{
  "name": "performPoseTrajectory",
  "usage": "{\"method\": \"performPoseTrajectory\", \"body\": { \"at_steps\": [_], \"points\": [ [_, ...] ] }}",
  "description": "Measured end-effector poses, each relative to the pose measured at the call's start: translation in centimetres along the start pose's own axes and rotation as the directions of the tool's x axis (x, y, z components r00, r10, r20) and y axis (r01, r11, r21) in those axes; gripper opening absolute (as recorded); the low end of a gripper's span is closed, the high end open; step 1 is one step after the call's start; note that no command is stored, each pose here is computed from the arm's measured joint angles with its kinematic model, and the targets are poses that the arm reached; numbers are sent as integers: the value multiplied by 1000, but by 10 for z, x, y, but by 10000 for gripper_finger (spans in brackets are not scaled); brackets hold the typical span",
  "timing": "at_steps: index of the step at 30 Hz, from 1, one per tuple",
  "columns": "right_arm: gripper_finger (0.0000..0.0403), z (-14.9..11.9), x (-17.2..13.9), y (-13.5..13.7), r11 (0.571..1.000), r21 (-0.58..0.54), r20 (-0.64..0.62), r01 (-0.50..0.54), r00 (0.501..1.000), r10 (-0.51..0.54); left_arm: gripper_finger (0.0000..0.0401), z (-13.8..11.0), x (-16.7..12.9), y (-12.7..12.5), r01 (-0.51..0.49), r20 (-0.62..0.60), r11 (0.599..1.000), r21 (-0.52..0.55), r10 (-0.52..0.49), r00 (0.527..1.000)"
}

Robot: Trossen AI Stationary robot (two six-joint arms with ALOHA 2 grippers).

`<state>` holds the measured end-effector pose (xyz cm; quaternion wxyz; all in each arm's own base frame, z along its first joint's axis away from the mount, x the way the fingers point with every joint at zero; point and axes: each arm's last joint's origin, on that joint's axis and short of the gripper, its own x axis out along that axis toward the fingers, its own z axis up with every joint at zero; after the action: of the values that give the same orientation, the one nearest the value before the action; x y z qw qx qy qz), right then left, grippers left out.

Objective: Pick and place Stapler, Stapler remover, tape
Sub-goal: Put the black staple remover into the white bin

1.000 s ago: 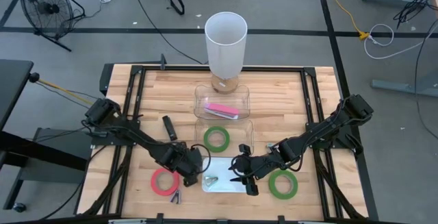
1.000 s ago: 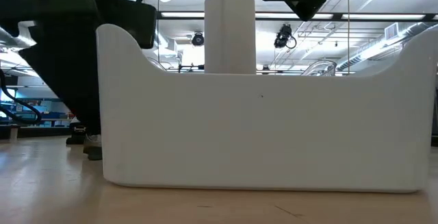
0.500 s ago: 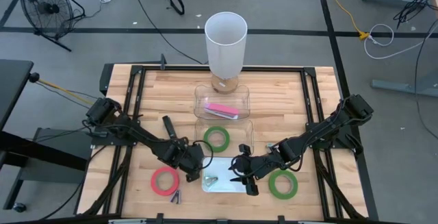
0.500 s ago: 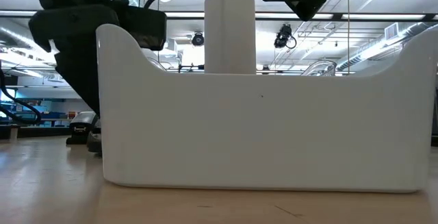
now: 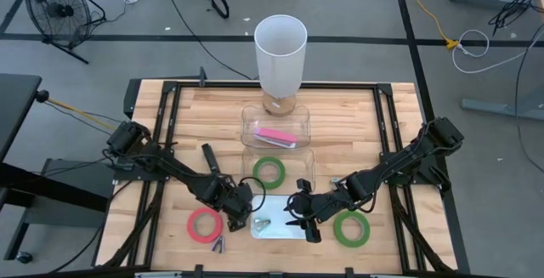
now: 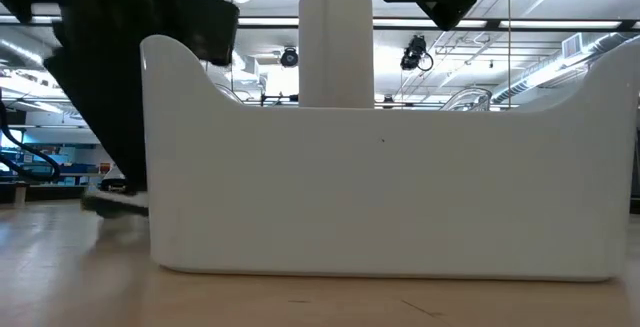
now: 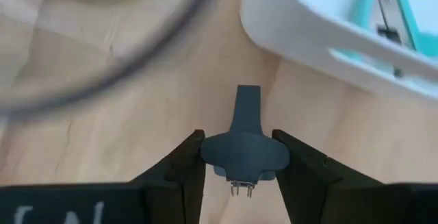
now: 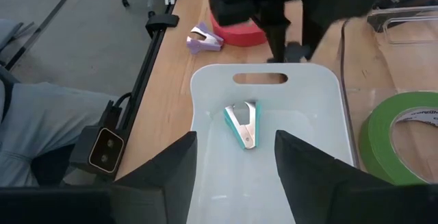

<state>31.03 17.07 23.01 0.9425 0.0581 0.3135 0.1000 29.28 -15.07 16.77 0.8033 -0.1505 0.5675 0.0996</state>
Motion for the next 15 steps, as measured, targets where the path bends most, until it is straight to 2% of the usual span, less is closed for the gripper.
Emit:
{"method": "performPoseTrajectory", "body": {
  "at_steps": [6, 10, 15],
  "points": [
    [196, 0, 0, 0, 1000, 0, -1, 0, 1000, 0, 150, 7, -33, -9, -110, -65, 993, 46, 113, 992],
    [196, 0, 0, 0, 1000, 0, -1, 1, 1000, -1, 150, 17, -59, -20, -103, -62, 992, 66, 107, 992],
    [196, 0, 0, 0, 1000, 0, -3, 1, 1000, -1, 150, 31, -91, -36, -40, -1, 993, 108, 40, 999]
  ]
}}
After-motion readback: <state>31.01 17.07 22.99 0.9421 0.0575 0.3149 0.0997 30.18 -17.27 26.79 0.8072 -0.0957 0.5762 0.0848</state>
